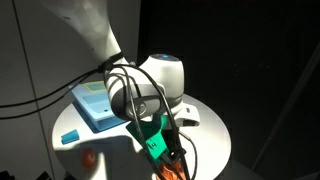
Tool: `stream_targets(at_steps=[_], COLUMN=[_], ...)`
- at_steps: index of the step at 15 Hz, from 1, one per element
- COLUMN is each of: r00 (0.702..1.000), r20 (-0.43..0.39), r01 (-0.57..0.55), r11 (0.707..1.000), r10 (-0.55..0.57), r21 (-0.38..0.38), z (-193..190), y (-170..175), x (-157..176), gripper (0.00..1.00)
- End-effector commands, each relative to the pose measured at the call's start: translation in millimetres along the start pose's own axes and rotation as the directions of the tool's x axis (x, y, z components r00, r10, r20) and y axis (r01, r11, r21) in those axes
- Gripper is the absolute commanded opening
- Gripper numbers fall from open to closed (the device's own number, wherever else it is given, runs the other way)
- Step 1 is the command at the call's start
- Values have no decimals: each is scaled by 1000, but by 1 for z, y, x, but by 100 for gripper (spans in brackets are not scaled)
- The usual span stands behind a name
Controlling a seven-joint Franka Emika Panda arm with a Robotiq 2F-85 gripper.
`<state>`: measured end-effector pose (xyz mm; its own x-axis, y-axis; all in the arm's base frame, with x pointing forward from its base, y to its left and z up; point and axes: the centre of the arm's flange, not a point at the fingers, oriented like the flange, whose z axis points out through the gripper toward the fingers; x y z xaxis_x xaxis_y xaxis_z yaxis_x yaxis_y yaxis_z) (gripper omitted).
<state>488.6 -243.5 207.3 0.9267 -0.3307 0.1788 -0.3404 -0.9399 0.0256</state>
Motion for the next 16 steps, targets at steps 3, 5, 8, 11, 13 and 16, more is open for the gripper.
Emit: stream_targets(at_steps=[3, 5, 8, 11, 13, 16], r00=[1000, 1000, 1000, 1000, 999, 998], r20=[-12, -12, -13, -22, -31, -42], r01=[-1, 1, 8, 18, 27, 48], r11=[1000, 1000, 1000, 1000, 999, 998], r10=[1, -1, -7, -17, -26, -46], r21=[0, 2, 9, 18, 28, 35], z=[-6, -9, -15, -22, -31, -43], y=[-2, -5, -10, -18, -25, -36], x=[0, -2, -3, -4, -6, -10], gripper=[93, 100, 100, 100, 100, 100])
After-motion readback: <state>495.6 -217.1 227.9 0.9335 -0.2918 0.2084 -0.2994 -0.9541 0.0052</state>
